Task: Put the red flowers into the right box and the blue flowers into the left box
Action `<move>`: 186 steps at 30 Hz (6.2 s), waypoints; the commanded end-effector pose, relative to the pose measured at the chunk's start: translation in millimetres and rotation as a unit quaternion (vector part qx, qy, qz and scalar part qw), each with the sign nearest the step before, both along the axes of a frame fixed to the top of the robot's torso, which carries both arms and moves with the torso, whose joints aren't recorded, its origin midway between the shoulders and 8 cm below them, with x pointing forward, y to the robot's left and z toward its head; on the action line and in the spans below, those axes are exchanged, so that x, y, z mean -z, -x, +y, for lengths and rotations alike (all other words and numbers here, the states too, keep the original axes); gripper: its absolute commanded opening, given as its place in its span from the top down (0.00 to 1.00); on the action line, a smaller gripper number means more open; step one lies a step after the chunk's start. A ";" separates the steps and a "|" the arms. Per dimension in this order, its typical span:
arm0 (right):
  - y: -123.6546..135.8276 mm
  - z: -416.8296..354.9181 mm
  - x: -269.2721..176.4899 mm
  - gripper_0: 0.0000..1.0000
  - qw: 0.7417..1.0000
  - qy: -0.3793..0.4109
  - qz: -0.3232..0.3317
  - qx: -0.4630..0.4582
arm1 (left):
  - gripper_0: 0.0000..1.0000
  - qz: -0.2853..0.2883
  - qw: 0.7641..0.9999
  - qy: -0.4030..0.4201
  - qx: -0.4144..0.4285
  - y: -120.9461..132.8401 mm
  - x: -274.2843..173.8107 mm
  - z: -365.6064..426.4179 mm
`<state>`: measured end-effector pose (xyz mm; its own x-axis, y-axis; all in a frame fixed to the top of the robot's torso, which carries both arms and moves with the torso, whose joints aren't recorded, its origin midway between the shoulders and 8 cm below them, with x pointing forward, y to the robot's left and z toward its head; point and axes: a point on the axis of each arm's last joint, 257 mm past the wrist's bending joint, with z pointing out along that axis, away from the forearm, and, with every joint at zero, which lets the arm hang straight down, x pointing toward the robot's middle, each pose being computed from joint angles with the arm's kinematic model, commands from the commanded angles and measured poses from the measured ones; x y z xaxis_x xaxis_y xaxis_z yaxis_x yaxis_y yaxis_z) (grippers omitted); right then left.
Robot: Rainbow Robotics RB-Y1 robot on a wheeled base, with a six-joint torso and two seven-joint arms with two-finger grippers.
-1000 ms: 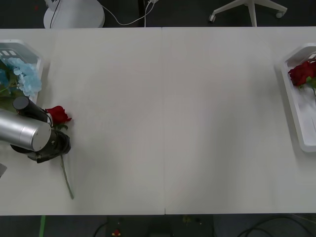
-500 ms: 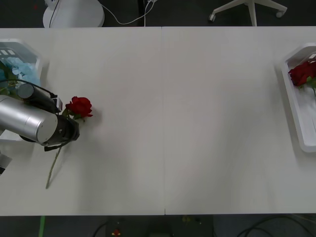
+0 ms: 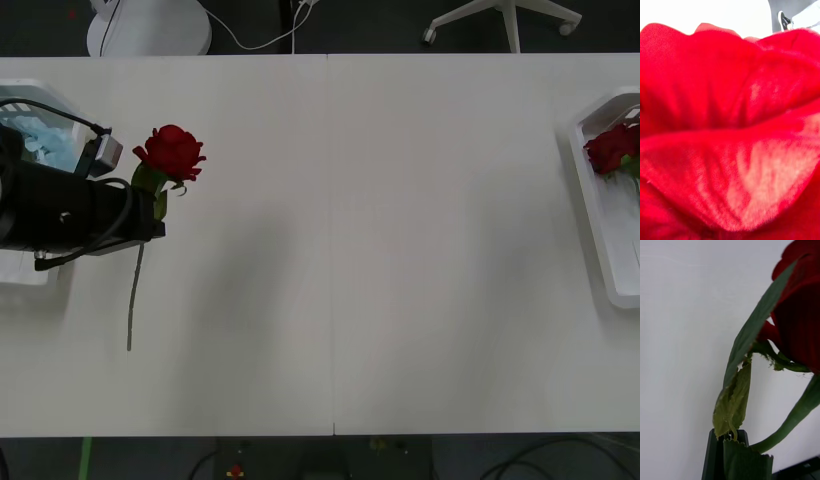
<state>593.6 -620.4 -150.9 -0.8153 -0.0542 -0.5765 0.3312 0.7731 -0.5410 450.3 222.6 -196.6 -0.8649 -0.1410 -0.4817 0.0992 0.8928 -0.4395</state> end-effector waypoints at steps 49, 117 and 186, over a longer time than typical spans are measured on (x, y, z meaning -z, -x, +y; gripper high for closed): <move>152.4 380.9 -24.6 0.00 0.695 -0.491 0.107 -0.514 | 1.00 -0.074 0.886 0.348 0.297 16.7 -219.0 -307.4; 217.1 613.0 -59.8 1.00 0.529 -0.632 -0.037 -0.565 | 1.00 -0.074 0.886 0.348 0.297 16.7 -219.0 -307.4; 145.1 15.3 -58.3 1.00 0.991 -0.097 0.095 -0.016 | 0.00 -0.256 0.843 -0.134 0.453 -21.7 -117.9 36.8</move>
